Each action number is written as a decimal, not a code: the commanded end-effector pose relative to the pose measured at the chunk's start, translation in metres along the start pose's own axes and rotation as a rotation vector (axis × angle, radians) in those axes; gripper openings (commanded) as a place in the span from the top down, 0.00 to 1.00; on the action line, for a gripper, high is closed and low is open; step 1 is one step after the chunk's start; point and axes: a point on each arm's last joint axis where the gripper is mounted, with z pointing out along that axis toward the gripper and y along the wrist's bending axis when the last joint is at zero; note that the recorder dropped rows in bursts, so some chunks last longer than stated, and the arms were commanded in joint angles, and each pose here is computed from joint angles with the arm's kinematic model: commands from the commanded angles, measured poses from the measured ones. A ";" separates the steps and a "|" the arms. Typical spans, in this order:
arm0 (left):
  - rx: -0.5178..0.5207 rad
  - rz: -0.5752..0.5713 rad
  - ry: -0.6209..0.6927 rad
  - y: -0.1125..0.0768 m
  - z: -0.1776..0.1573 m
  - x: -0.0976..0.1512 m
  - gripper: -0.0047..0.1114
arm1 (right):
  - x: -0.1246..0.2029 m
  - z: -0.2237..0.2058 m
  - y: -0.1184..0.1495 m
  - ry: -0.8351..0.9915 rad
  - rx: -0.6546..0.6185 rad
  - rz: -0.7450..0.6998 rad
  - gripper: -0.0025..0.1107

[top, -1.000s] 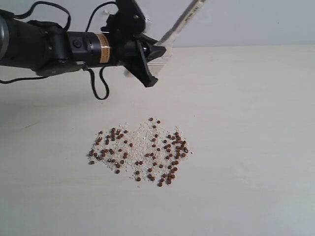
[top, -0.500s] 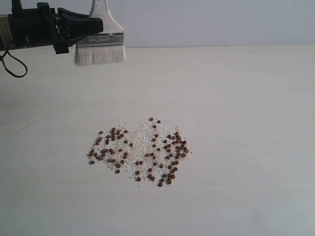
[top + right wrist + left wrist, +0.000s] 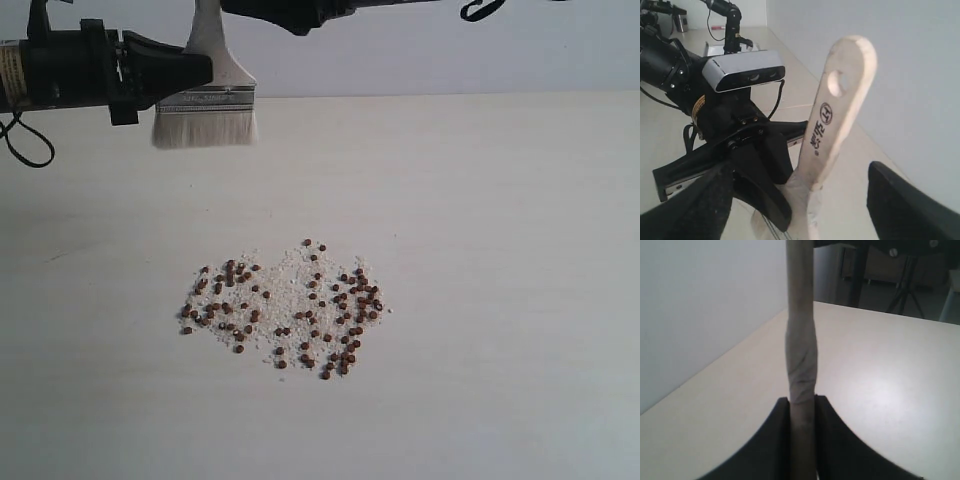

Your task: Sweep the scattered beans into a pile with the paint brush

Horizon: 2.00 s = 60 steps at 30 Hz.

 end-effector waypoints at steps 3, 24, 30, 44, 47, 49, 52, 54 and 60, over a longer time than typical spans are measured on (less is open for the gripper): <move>0.022 -0.005 -0.018 -0.005 0.005 -0.003 0.96 | 0.009 0.005 -0.006 -0.080 -0.013 -0.045 0.39; 0.040 -0.005 -0.022 -0.010 0.012 -0.004 0.96 | 0.037 -0.009 -0.062 -0.147 -0.133 0.193 0.40; 0.040 0.001 -0.022 -0.010 0.012 -0.004 0.96 | 0.041 0.000 -0.057 -0.140 -0.155 0.229 0.41; 0.043 -0.001 -0.022 -0.010 0.013 -0.004 0.96 | 0.028 0.023 -0.033 -0.151 -0.223 0.217 0.41; 0.060 0.001 -0.020 -0.015 0.019 -0.004 0.96 | 0.028 0.023 -0.033 -0.151 -0.223 0.217 0.43; 0.070 0.008 -0.020 -0.017 0.022 -0.004 0.96 | 0.027 0.022 -0.032 -0.152 -0.223 0.215 0.44; 0.077 0.022 -0.020 -0.019 0.024 -0.005 0.96 | 0.027 0.022 -0.032 -0.151 -0.224 0.226 0.45; 0.075 0.028 -0.022 -0.018 0.024 -0.005 0.96 | 0.027 0.024 -0.031 -0.150 -0.228 0.229 0.46; 0.074 0.027 -0.023 -0.018 0.024 -0.005 0.96 | 0.021 0.022 -0.028 -0.156 -0.231 0.217 0.50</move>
